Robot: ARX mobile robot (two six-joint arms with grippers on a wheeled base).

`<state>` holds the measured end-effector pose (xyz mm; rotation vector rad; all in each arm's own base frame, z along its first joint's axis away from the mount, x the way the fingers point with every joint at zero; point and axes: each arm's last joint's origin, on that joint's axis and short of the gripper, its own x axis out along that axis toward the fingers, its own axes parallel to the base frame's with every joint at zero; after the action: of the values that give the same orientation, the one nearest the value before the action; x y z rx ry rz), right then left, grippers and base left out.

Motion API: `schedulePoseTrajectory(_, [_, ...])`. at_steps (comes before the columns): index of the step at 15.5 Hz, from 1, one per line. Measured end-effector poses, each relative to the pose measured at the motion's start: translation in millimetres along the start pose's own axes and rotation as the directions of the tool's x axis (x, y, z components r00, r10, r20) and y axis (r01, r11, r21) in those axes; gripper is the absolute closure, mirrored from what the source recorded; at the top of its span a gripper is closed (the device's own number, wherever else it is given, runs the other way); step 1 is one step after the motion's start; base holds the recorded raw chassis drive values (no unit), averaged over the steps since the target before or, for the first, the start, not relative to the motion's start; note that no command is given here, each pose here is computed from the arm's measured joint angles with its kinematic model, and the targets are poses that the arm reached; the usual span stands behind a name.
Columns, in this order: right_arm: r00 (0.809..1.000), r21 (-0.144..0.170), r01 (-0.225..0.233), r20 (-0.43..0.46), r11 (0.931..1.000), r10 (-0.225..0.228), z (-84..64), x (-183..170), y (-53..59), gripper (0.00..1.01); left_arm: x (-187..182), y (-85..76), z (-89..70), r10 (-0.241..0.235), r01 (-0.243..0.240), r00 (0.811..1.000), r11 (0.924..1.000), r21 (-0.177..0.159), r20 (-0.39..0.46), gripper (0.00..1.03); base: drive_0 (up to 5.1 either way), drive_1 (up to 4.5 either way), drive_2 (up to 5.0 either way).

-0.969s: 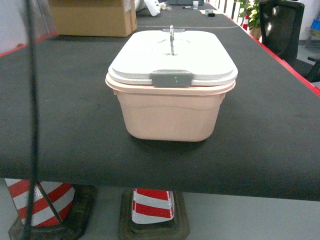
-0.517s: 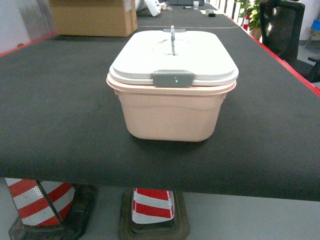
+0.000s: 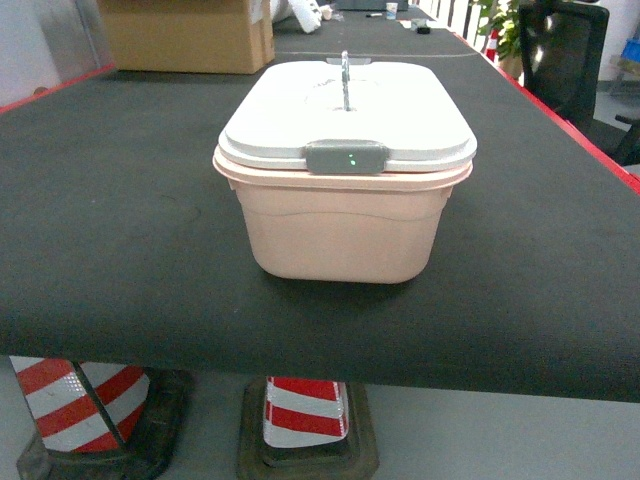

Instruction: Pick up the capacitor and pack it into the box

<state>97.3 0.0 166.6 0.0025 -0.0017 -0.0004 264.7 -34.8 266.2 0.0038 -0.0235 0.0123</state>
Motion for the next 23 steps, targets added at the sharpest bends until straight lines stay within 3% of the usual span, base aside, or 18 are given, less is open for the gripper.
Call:
schedulePoseTrajectory(4, [1.000,0.000,0.000,0.000,1.0000,0.000,0.0,0.0,0.0,0.03,-42.4,13.7,-38.7,-0.016,0.016,0.999,0.9999,0.003,-0.027,0.99,0.0,0.00,0.0])
schedulePoseTrajectory(5, [1.000,0.000,0.000,0.000,1.0000,0.000,0.0,0.0,0.0,0.03,-52.9,17.4,-44.9,-0.012,0.012,1.000,0.9999,0.000,-0.022,1.01,0.0,0.00,0.0])
schedulePoseTrajectory(10, [1.000,0.000,0.000,0.000,1.0000,0.000,0.0,0.0,0.0,0.03,-85.4,32.5,-67.7,-0.023,0.023,0.999,0.9997,0.000,-0.032,1.01,0.0,0.00,0.0])
schedulePoseTrajectory(12, [1.000,0.000,0.000,0.000,1.0000,0.000,0.0,0.0,0.0,0.03,-95.7,37.0,-72.3,0.004,-0.004,1.000,1.0000,-0.001,-0.027,1.01,0.0,0.00,0.0])
schedulePoseTrajectory(19, [1.000,0.000,0.000,0.000,1.0000,0.000,0.0,0.0,0.0,0.03,-128.4,36.1,-88.5,-0.012,0.012,0.999,0.9999,-0.001,-0.034,1.01,0.0,0.00,0.0])
schedulePoseTrajectory(20, [1.000,0.000,0.000,0.000,1.0000,0.000,0.0,0.0,0.0,0.03,-131.8,36.1,-91.3,-0.012,0.012,1.000,0.9999,-0.001,-0.001,1.01,0.0,0.00,0.0])
schedulePoseTrajectory(21, [1.000,0.000,0.000,0.000,1.0000,0.000,0.0,0.0,0.0,0.03,-134.6,36.1,-95.6,-0.012,0.012,1.000,0.9999,-0.001,-0.028,1.01,0.0,0.00,0.0])
schedulePoseTrajectory(23, [1.000,0.000,0.000,0.000,1.0000,0.000,0.0,0.0,0.0,0.03,-140.0,36.2,-93.1,-0.012,0.012,1.000,0.9999,-0.001,-0.015,1.01,0.0,0.00,0.0])
